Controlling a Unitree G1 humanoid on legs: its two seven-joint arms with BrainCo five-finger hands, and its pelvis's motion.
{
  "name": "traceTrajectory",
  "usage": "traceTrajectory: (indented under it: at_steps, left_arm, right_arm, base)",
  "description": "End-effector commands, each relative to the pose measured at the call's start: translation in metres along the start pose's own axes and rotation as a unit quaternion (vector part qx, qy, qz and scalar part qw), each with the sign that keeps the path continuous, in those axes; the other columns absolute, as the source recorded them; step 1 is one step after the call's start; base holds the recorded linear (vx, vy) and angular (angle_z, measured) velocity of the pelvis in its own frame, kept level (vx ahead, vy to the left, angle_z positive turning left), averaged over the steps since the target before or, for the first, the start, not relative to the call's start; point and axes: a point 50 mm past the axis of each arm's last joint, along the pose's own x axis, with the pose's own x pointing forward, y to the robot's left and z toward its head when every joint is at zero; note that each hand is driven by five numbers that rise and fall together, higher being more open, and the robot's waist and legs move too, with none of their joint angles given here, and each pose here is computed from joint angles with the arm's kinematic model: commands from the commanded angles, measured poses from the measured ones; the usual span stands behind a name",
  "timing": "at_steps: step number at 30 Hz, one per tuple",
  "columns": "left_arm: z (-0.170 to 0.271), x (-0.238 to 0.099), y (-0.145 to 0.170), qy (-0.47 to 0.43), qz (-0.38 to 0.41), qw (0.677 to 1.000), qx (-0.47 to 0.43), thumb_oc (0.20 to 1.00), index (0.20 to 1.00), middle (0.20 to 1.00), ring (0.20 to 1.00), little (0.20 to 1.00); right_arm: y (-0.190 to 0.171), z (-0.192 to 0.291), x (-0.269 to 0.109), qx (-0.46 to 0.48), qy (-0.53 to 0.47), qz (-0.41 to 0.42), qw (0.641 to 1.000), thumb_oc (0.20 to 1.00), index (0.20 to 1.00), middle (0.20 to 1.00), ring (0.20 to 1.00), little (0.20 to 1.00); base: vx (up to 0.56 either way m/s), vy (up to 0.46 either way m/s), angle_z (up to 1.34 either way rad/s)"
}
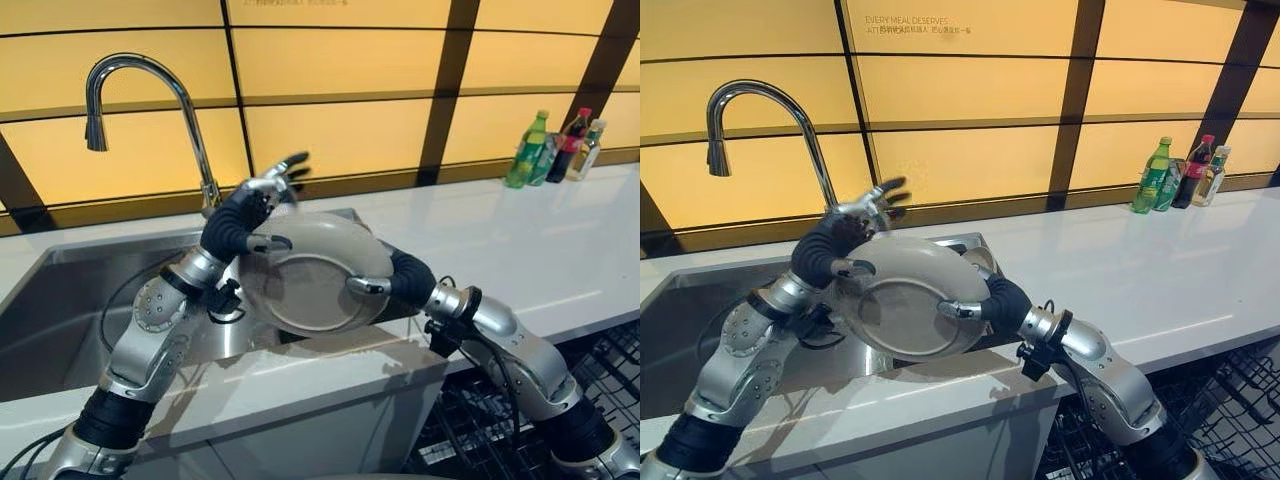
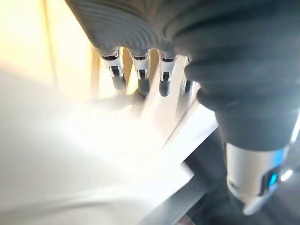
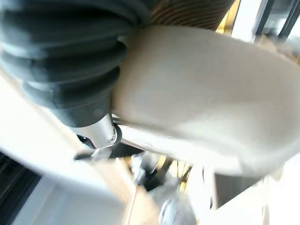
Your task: Pick up plates and place into dishwasher.
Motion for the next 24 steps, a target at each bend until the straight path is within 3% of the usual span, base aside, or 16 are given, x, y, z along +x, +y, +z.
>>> traceTrajectory:
  at_steps: [1, 6, 16, 24]
  left_arm:
    - [0.023, 0.004, 0.017, -0.078, 0.061, 0.995, 0.004, 1.000, 1.000, 1.000, 1.000, 1.000]
    - [0.025, -0.005, 0.029, -0.090, 0.111, 0.990, 0.000, 1.000, 1.000, 1.000, 1.000, 1.000]
    - [0.027, -0.013, 0.039, -0.098, 0.139, 0.985, 0.005, 1.000, 1.000, 1.000, 1.000, 1.000]
    - [0.030, -0.024, 0.053, -0.078, 0.184, 0.980, 0.020, 1.000, 1.000, 1.000, 1.000, 1.000]
  right_arm:
    - [-0.026, 0.024, -0.006, -0.056, -0.034, -0.073, 0.995, 0.200, 0.200, 0.200, 0.200, 0.200]
    - [-0.048, 0.032, -0.022, -0.094, -0.037, -0.146, 0.984, 0.200, 0.200, 0.200, 0.200, 0.200]
    - [-0.075, 0.046, -0.054, -0.156, -0.050, -0.265, 0.950, 0.200, 0.200, 0.200, 0.200, 0.200]
    - [-0.093, 0.055, -0.080, -0.210, -0.053, -0.383, 0.898, 0.200, 0.200, 0.200, 0.200, 0.200]
  base:
    - [0.00, 0.000, 0.00]
    - [0.00, 0.000, 0.00]
    - [-0.01, -0.016, -0.11]
    - [-0.02, -0.050, -0.16]
